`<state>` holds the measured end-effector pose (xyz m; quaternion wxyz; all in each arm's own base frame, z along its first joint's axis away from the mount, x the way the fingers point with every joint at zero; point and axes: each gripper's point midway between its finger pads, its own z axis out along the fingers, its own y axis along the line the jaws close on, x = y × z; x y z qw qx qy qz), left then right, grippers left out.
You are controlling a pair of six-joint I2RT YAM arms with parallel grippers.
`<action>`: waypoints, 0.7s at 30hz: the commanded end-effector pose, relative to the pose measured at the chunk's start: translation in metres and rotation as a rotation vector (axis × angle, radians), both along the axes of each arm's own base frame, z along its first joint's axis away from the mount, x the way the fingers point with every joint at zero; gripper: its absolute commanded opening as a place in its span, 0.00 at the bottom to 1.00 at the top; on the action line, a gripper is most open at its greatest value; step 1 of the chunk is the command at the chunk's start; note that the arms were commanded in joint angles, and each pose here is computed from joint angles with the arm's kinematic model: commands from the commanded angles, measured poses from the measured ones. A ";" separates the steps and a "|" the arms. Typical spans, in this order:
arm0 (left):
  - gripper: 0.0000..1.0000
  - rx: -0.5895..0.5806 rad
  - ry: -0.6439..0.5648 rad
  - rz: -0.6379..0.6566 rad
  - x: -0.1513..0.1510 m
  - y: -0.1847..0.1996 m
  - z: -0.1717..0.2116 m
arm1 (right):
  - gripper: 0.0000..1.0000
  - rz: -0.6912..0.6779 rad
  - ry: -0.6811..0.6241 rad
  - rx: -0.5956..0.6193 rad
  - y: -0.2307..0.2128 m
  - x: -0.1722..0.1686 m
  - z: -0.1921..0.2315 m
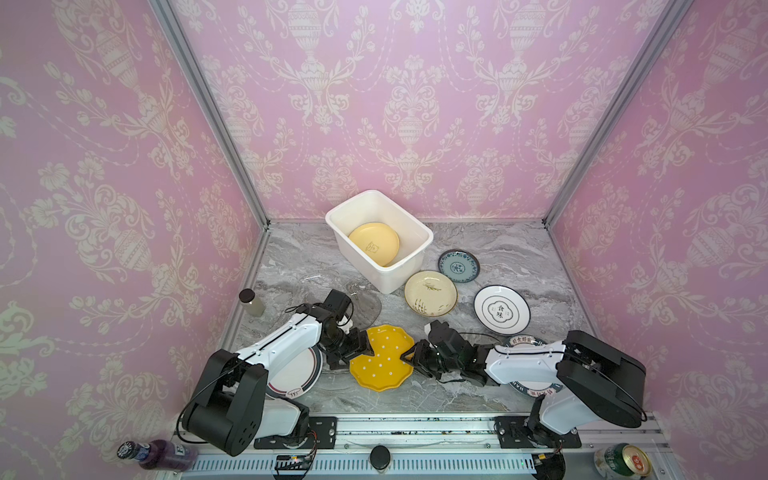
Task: Place the plates into the plastic bin on the countertop
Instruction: 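Tilt the yellow plate on edge with the left gripper pushing toward the right gripper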
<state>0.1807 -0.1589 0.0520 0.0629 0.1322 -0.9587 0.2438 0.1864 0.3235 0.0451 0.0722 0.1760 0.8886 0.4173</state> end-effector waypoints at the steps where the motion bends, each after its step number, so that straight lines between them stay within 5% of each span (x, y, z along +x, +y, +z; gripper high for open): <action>1: 0.80 -0.097 -0.065 -0.047 0.014 -0.022 0.021 | 0.27 0.013 -0.071 0.087 0.013 0.005 0.036; 13: 0.86 -0.109 -0.158 -0.049 0.022 -0.024 0.063 | 0.13 -0.047 -0.101 -0.038 -0.023 -0.008 0.063; 21: 0.93 -0.130 -0.414 -0.025 0.043 -0.019 0.147 | 0.08 -0.131 -0.184 -0.116 -0.086 -0.013 0.135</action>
